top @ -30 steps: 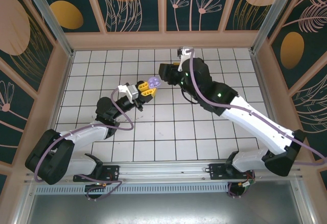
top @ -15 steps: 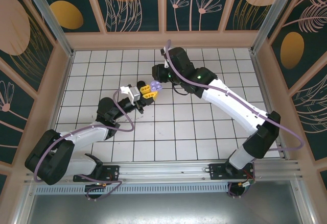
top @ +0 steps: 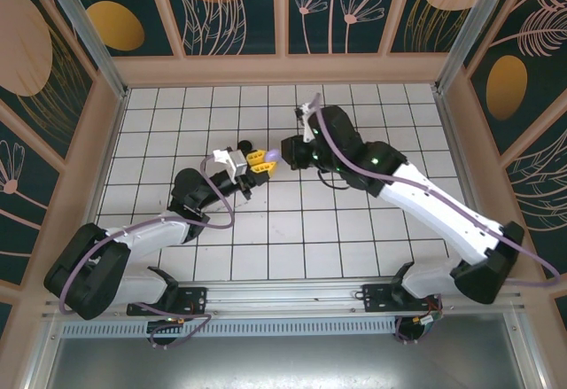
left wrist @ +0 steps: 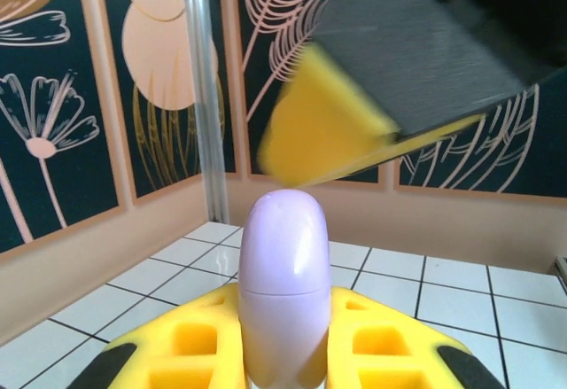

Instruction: Insert wireless bluetooth earbuds into charging case

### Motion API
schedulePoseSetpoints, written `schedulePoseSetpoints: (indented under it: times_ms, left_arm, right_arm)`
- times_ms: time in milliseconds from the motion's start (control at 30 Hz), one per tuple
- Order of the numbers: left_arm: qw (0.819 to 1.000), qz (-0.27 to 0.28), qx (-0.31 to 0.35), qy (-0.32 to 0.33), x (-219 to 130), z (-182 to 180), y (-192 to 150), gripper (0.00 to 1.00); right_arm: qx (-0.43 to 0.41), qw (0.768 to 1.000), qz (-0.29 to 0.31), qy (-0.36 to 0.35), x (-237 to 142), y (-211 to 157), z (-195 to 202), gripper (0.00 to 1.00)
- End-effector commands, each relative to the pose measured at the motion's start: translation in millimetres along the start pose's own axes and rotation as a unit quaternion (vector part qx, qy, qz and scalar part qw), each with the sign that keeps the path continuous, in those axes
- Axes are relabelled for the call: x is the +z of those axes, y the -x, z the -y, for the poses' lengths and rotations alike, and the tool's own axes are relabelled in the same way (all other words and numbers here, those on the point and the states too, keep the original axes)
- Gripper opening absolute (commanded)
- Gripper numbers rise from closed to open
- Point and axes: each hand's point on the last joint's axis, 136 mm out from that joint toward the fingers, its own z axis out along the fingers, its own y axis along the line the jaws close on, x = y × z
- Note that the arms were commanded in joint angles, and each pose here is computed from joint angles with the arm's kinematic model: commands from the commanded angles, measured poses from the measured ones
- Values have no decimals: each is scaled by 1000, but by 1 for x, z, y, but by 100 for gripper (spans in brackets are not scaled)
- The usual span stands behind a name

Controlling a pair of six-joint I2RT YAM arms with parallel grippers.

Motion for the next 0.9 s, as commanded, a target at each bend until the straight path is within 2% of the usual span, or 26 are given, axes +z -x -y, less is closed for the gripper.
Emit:
schedulePoseSetpoints:
  times_ms: [0,67,200,300,400,500,633,867]
  left_arm:
    - [999,40,-2,12,1,-6,22,0]
    - [999,38,-15,19,-2,-7,19,0]
    - [998,26,-53,39,-9,-11,7,0]
    - [993,0,-100,67,-15,-17,-11,0]
    - [980,-45,-162,103,-21,-26,-38,0]
    - [956,-101,-229,149,-29,-34,-73,0]
    - [916,-178,-304,192,-44,-35,-121,0]
    - [867,-246,-368,229,-64,-34,-168,0]
  right_arm:
    - [48,997,54,-22,-24,13,20,20]
    - [67,994,77,-25,-34,16,30,22]
    - [89,991,86,-40,-36,5,48,24]
    - [104,990,79,-56,-29,-14,61,26]
    - [119,988,67,-65,-20,-36,74,26]
    - [131,987,57,-75,-13,-55,85,27]
    - [138,985,56,-85,-12,-68,95,27]
    - [130,985,58,-102,-14,-70,102,29]
